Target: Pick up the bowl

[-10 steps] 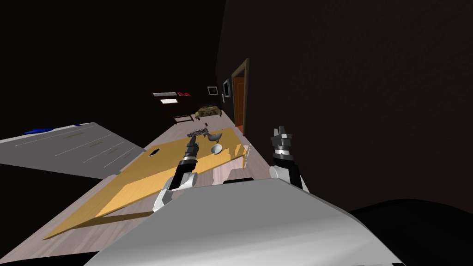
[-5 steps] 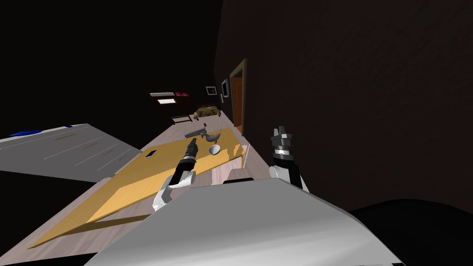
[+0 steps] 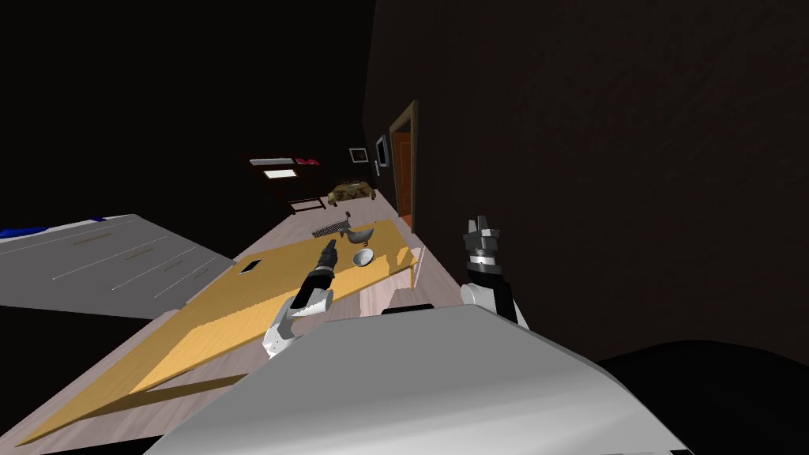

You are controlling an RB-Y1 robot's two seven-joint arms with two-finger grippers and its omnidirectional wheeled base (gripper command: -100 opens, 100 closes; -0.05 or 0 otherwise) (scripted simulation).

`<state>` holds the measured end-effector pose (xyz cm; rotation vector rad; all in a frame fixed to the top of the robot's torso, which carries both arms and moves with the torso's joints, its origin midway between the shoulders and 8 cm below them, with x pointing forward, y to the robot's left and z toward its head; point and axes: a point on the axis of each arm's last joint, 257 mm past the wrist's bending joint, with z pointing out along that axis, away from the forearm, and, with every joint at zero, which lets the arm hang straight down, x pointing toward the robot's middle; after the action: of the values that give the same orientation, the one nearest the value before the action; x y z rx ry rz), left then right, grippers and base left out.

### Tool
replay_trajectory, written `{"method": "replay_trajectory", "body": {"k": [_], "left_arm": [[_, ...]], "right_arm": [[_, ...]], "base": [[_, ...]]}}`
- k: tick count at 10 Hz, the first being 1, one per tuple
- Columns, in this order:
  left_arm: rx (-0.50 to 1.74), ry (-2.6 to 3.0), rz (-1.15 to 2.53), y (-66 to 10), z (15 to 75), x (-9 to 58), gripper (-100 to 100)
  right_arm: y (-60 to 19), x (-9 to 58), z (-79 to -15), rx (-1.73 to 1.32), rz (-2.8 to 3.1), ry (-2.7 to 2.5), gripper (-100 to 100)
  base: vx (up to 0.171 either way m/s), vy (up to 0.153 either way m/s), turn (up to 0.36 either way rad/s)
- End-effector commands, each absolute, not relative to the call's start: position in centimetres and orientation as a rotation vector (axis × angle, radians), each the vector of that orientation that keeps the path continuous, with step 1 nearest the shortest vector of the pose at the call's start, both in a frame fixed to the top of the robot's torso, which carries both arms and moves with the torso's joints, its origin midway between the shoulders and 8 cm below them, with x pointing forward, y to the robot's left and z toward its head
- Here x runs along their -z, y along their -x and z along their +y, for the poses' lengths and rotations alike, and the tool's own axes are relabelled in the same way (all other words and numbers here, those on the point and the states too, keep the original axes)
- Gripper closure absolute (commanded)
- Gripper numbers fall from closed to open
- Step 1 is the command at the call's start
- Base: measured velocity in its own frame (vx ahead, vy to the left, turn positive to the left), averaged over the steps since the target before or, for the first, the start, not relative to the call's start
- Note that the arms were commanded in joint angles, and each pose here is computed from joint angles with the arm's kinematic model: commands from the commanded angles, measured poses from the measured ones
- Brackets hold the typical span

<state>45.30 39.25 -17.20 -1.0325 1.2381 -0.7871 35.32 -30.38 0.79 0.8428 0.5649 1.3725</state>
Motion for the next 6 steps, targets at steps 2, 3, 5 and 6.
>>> {"method": "replay_trajectory", "body": {"k": [2,3,5,6], "left_arm": [[0.737,1.096,1.277,-45.6,40.8,19.2,-100],[0.709,1.129,1.291,-45.9,42.0,20.2,-100],[0.67,1.18,1.316,-46.1,43.2,21.8,-100],[0.659,1.197,1.328,-46.0,43.4,22.3,-100]], "right_arm": [[-35.3,-0.8,-30.4,-1.373,0.565,-0.843,0],[-35.3,-0.8,-30.4,-1.372,0.565,-0.843,0],[-35.3,-0.8,-30.4,-1.372,0.565,-0.843,0],[-35.3,-0.8,-30.4,-1.373,0.565,-0.843,0]], "base": [[0.001,-0.034,-0.05],[-0.001,-0.039,-0.061],[0.002,-0.03,-0.059],[0.0,-0.022,-0.029]]}}
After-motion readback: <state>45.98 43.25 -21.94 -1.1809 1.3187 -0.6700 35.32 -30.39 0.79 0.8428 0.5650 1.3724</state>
